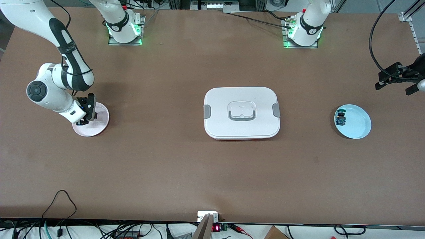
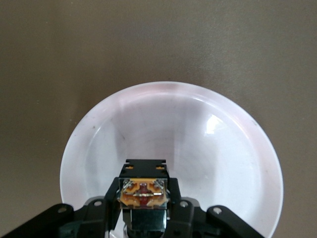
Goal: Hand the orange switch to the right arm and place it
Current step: 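Open the right gripper and lift it away from the plate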
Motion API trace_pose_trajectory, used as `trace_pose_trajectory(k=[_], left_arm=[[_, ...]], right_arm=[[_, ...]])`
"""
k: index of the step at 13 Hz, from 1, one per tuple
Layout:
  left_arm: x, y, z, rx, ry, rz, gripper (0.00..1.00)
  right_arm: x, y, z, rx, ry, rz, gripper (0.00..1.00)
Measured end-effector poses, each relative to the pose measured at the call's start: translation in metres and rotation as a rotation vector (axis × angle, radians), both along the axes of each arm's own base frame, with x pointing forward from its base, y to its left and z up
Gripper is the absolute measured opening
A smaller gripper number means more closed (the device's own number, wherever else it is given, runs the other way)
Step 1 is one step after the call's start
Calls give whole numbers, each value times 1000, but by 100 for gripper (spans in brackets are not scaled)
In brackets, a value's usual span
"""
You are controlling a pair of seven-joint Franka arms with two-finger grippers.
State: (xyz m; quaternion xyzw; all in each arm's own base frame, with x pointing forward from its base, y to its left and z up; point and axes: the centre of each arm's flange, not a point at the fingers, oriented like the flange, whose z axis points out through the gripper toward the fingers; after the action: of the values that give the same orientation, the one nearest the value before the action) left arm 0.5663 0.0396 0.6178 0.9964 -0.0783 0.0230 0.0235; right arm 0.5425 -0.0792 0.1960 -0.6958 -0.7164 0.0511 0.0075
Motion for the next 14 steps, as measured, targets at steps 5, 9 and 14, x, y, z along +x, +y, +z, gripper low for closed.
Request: trace_pose_trajectory(k=[5,9,14], left_arm=[[0,0,0,0,0,-1,100],[0,-1,0,0,0,-3,100],[0,-2,0,0,0,-3,100]], right_arm=[[1,1,-8,4,-12,27,46],[4,0,0,2,-25,25,85],[33,11,82,118,-15,-108,100]])
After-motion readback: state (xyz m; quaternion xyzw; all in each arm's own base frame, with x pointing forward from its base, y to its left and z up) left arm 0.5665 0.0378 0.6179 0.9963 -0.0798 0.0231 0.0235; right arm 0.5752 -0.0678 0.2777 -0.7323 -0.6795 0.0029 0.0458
